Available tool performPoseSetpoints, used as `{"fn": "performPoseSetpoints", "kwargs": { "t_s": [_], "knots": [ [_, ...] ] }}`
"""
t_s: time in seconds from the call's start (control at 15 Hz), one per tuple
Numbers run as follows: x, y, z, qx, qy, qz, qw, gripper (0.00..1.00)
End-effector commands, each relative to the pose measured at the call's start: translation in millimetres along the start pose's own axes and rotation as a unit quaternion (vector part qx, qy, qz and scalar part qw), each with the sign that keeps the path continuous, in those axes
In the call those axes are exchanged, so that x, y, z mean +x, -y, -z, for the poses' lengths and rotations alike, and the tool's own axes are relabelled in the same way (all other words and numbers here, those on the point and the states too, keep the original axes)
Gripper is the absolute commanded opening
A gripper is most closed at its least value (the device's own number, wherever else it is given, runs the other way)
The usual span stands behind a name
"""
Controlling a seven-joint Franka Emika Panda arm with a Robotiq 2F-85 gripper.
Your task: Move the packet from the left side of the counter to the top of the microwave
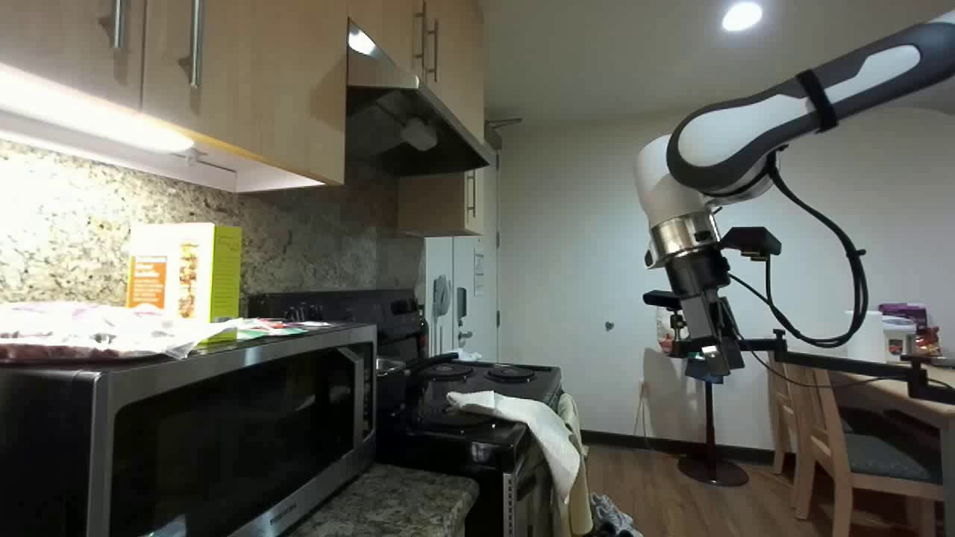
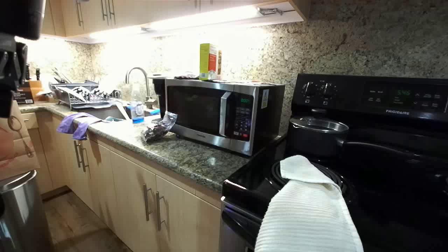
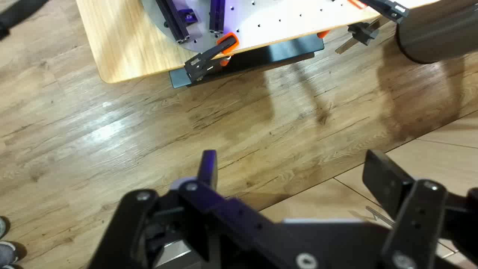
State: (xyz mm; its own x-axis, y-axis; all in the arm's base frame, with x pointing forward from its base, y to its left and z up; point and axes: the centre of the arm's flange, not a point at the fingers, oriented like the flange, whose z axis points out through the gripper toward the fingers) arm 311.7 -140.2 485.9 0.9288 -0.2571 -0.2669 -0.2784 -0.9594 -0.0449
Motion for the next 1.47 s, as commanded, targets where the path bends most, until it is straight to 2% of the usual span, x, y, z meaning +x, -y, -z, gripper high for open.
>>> {"fn": "performPoseSetpoints", "kwargs": {
  "t_s": [0.0, 0.2, 0.4, 0.87, 1.13, 1.4],
  "knots": [
    [0, 0, 0, 0.0, 0.0, 0.0, 1.0, 1.0],
    [19, 12, 3, -0.005, -0.01, 0.03, 0.9995, 1.0],
    [47, 41, 8, -0.017, -0.03, 0.069, 0.997, 1.0],
    [135, 138, 17, -0.048, -0.088, 0.138, 0.9853, 1.0],
    [176, 193, 10, -0.033, -0.11, 0.165, 0.9795, 1.0],
    [198, 256, -9, -0.021, -0.118, 0.204, 0.9716, 1.0]
  ]
}}
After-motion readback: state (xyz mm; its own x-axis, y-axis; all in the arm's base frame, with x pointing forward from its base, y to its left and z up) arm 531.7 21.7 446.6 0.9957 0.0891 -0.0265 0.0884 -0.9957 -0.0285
